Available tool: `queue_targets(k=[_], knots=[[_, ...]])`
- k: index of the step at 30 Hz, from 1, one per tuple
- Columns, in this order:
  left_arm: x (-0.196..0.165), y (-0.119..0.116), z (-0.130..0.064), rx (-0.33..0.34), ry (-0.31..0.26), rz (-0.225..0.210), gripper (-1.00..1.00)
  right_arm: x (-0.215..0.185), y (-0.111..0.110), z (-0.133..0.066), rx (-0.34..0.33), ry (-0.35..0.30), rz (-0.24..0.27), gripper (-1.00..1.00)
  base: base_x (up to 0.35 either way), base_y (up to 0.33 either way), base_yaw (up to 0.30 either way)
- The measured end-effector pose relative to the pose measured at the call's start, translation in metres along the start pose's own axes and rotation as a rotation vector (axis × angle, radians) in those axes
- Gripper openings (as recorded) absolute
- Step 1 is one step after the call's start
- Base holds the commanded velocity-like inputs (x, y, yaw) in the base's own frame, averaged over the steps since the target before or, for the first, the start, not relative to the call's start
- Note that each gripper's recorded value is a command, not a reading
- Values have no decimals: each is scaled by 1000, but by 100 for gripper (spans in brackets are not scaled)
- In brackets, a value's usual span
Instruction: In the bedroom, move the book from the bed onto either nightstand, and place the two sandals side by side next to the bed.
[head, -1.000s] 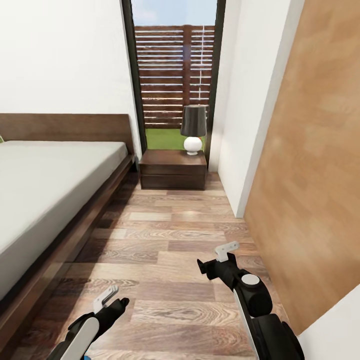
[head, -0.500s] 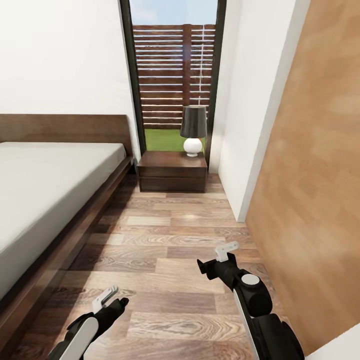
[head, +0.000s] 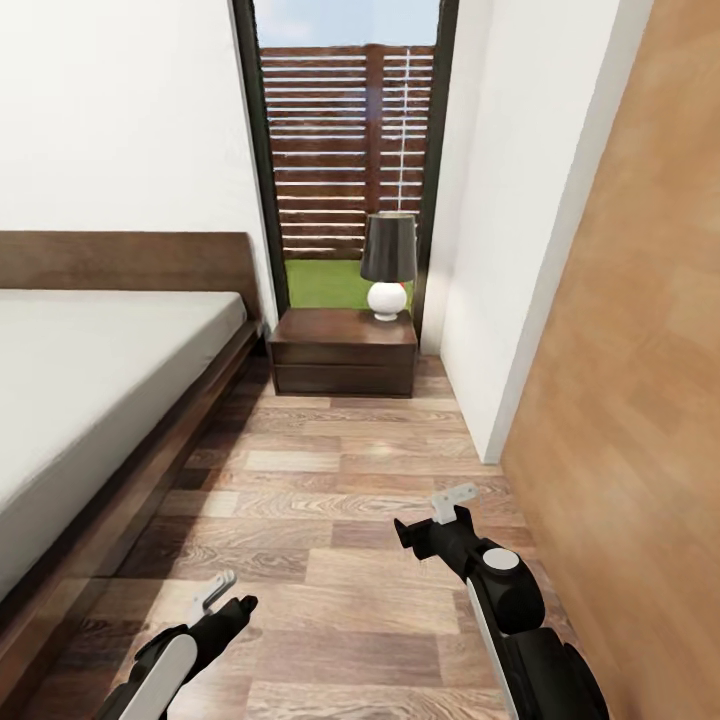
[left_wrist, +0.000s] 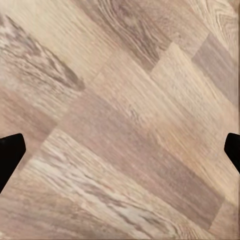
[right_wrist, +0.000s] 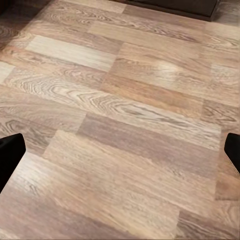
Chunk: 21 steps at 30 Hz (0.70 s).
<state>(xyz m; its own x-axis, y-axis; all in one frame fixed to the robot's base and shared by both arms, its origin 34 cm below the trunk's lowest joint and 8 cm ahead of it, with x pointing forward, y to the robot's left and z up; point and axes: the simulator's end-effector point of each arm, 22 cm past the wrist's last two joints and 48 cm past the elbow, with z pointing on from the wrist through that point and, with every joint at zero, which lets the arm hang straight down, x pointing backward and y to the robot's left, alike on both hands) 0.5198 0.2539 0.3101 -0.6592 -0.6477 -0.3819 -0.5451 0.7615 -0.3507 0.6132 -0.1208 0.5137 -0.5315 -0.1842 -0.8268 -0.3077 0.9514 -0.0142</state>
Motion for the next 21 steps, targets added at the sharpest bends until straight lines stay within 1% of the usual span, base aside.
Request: queue_targets(k=[21], knots=[[-1, 0, 0, 0, -1, 0, 100, 0, 1, 0, -1, 1, -1, 100, 325, 0, 0]])
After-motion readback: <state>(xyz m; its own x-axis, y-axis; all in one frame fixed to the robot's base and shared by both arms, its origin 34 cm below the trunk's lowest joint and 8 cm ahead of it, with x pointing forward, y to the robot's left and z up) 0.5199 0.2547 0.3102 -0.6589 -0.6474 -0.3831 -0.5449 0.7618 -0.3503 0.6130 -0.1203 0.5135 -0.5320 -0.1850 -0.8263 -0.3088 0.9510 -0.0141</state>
